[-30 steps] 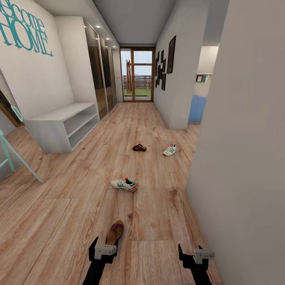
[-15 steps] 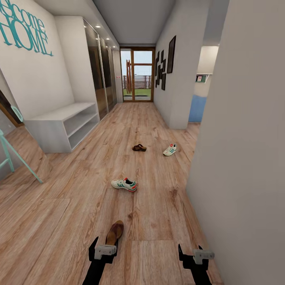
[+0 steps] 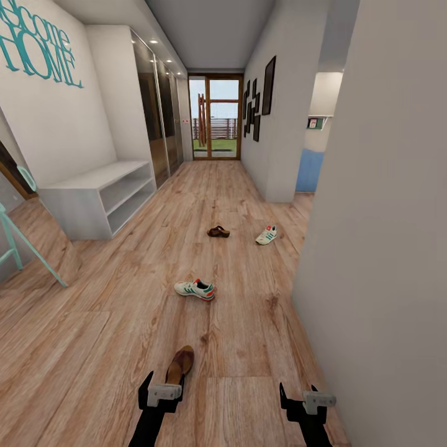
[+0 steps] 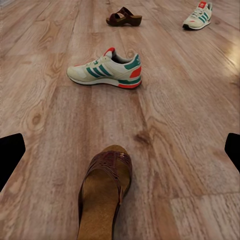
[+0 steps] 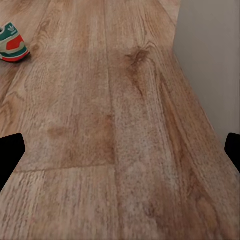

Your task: Pick up the two gym shoes and the two sandals from the corridor floor and place them onto the hallstand (shoe rack) in the corridor, making sure they are on the rack and not on the floor. Arrange them so the two gym shoes are next to each other and the two sandals are next to each other.

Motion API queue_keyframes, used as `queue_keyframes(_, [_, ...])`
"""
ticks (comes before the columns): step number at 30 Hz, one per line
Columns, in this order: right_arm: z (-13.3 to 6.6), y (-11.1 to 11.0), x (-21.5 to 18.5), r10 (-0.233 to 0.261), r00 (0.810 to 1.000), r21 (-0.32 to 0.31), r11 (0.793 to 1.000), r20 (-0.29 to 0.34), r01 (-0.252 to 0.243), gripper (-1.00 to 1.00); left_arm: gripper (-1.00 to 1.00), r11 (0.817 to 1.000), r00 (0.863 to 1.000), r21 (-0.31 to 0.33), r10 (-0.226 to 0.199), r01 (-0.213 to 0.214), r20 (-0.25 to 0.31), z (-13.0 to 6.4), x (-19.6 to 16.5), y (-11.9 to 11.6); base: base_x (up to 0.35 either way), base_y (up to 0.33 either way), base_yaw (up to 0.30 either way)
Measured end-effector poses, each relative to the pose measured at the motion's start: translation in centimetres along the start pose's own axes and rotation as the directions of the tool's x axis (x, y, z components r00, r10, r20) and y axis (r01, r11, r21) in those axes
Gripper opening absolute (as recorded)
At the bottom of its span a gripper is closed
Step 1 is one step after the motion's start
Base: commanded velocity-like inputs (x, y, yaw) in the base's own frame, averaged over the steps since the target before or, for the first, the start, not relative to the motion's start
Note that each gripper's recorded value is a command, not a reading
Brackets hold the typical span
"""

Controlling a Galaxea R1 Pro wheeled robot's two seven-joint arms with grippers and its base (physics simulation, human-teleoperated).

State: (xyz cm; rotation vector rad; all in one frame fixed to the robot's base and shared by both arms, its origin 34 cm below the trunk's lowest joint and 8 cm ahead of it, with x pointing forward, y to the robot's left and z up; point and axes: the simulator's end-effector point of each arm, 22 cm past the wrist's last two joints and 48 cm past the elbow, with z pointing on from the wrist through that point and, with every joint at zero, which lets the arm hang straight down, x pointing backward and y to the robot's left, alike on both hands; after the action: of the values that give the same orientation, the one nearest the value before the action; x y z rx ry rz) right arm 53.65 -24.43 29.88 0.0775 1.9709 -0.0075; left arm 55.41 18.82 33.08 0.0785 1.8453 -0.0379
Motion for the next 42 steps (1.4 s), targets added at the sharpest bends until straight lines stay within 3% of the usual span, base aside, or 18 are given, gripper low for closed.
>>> queue_keyframes(13, [-0.05,-0.05,0.08,0.0,1.0,0.001,1.0,-0.001,0.0,1.0,1.0,0.999,0.999,-0.034,-0.038,0.038,-0.004,0.01,0.08,0.62,0.0,0.0,0.0])
queue_keyframes(42, [-0.05,-0.06,0.07,0.0,1.0,0.001,1.0,-0.001,0.0,1.0,1.0,0.998,0.999,-0.04,-0.044,0.044,-0.006,0.0,0.13,0.73,0.0,0.0,0.0])
